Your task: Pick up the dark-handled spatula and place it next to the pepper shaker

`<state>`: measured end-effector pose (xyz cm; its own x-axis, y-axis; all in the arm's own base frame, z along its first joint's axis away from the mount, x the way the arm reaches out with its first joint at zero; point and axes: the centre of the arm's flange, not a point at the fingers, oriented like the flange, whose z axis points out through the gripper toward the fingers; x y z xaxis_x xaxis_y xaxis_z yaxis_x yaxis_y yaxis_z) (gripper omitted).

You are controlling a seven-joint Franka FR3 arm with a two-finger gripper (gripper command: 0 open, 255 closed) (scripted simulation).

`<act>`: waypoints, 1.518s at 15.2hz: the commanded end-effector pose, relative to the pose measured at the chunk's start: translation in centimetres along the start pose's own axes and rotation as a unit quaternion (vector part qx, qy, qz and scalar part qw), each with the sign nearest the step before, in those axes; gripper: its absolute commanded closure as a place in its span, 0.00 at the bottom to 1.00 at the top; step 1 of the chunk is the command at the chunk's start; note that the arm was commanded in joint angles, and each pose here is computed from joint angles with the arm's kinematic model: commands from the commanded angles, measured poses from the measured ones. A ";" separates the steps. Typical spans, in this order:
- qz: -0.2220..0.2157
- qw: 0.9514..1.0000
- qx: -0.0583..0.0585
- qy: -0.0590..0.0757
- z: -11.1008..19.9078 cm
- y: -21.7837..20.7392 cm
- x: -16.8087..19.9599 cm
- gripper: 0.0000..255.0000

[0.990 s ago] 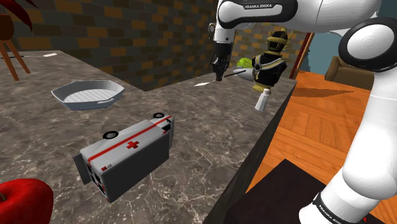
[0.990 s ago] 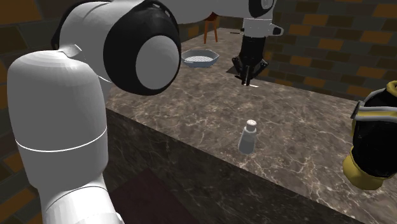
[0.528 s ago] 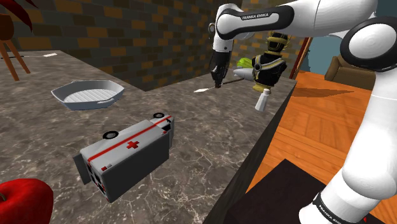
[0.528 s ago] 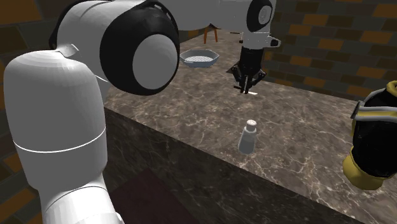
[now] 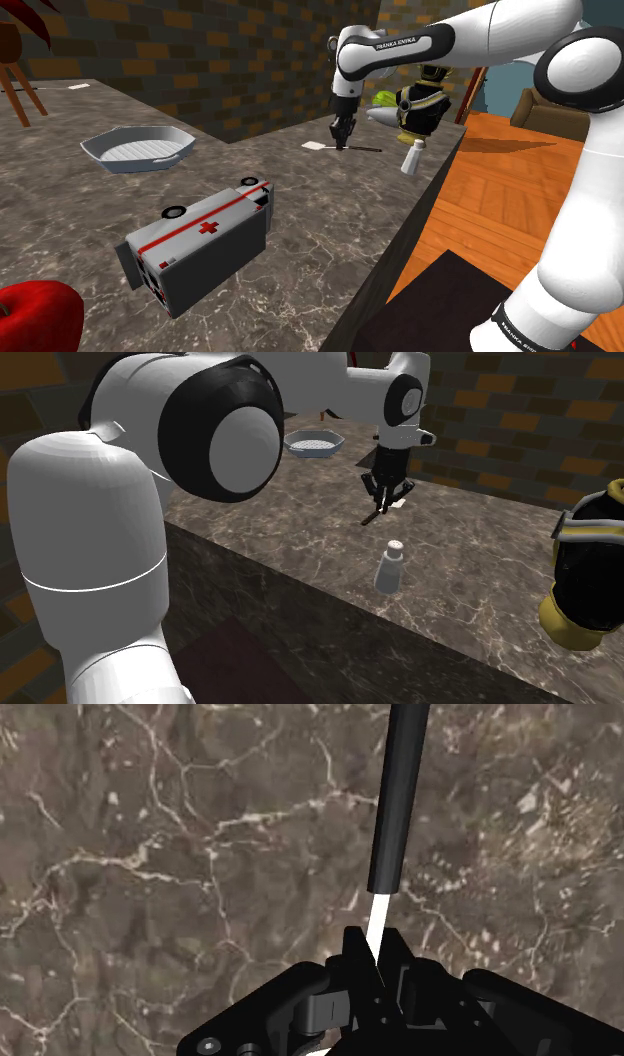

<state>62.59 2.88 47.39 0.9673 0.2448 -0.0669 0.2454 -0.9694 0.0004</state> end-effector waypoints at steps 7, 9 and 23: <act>0.000 1.000 0.000 0.000 1.5 0.0 0.2 1.00; 0.000 1.000 0.000 0.000 1.5 0.0 0.2 1.00; 0.000 1.000 0.000 0.000 -3.5 0.0 0.2 0.00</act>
<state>62.96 3.02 50.69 0.9673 0.2450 -0.0656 0.2455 -0.9694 0.0006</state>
